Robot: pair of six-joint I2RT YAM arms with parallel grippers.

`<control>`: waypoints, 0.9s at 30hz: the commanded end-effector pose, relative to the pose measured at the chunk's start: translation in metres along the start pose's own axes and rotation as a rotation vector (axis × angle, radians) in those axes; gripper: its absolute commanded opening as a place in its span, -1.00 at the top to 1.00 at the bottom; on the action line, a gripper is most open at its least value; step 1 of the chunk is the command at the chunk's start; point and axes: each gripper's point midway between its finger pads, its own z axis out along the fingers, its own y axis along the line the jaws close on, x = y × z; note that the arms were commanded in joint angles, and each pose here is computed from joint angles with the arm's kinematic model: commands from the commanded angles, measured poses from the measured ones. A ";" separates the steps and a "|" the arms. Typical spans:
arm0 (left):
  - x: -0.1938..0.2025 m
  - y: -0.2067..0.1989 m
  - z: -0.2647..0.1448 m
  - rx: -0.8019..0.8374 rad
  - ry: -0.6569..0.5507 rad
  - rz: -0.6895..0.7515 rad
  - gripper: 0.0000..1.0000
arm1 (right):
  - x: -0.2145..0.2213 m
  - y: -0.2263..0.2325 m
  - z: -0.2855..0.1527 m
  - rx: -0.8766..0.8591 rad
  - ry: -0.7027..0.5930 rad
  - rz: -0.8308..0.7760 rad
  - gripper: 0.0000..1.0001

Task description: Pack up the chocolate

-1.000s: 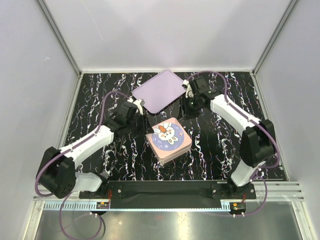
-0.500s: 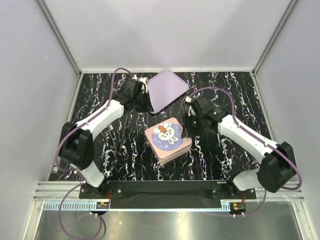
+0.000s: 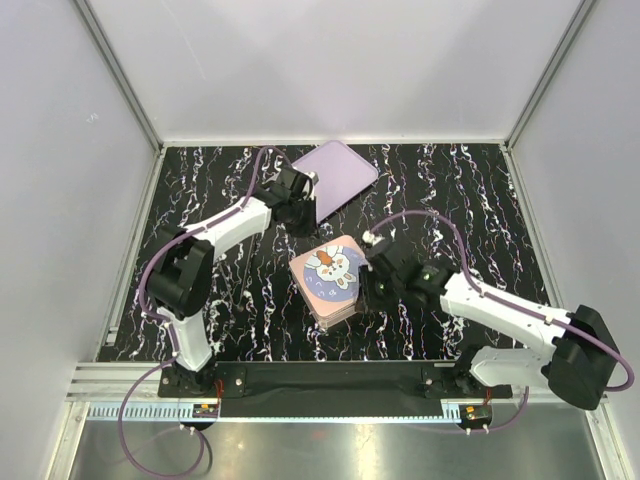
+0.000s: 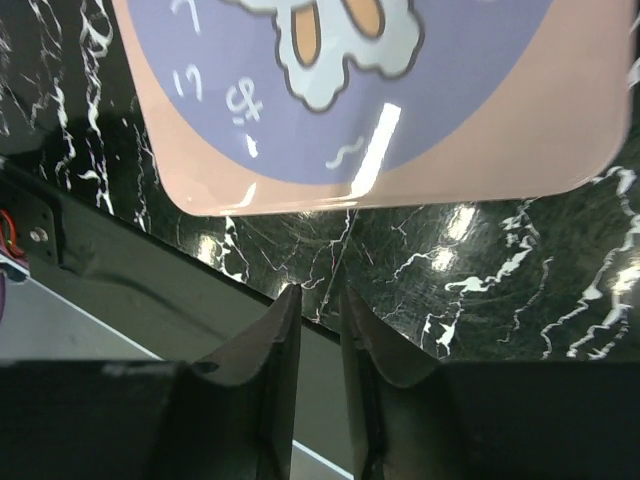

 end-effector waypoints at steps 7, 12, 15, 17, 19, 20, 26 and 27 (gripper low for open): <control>0.011 -0.015 0.006 0.039 0.014 0.024 0.81 | 0.000 0.017 0.028 -0.061 -0.176 0.100 0.80; 0.020 -0.014 0.003 0.032 0.019 0.022 0.81 | -0.002 0.010 0.037 -0.047 -0.223 0.129 0.91; 0.027 -0.013 0.002 0.021 0.023 0.018 0.81 | -0.008 0.007 0.037 -0.037 -0.259 0.138 0.94; 0.027 -0.012 -0.001 0.016 0.014 0.017 0.81 | -0.010 0.006 0.038 -0.033 -0.270 0.138 0.95; 0.027 -0.012 -0.002 0.014 0.007 0.019 0.81 | -0.010 0.007 0.036 -0.031 -0.265 0.137 0.95; 0.026 -0.013 -0.003 0.014 0.002 0.023 0.81 | -0.010 0.008 0.035 -0.033 -0.264 0.140 0.95; 0.021 -0.016 -0.009 0.023 -0.007 0.026 0.79 | -0.010 0.021 0.008 -0.095 -0.250 0.139 0.88; 0.021 -0.017 -0.009 0.025 -0.008 0.026 0.79 | -0.010 0.021 0.003 -0.093 -0.246 0.135 0.88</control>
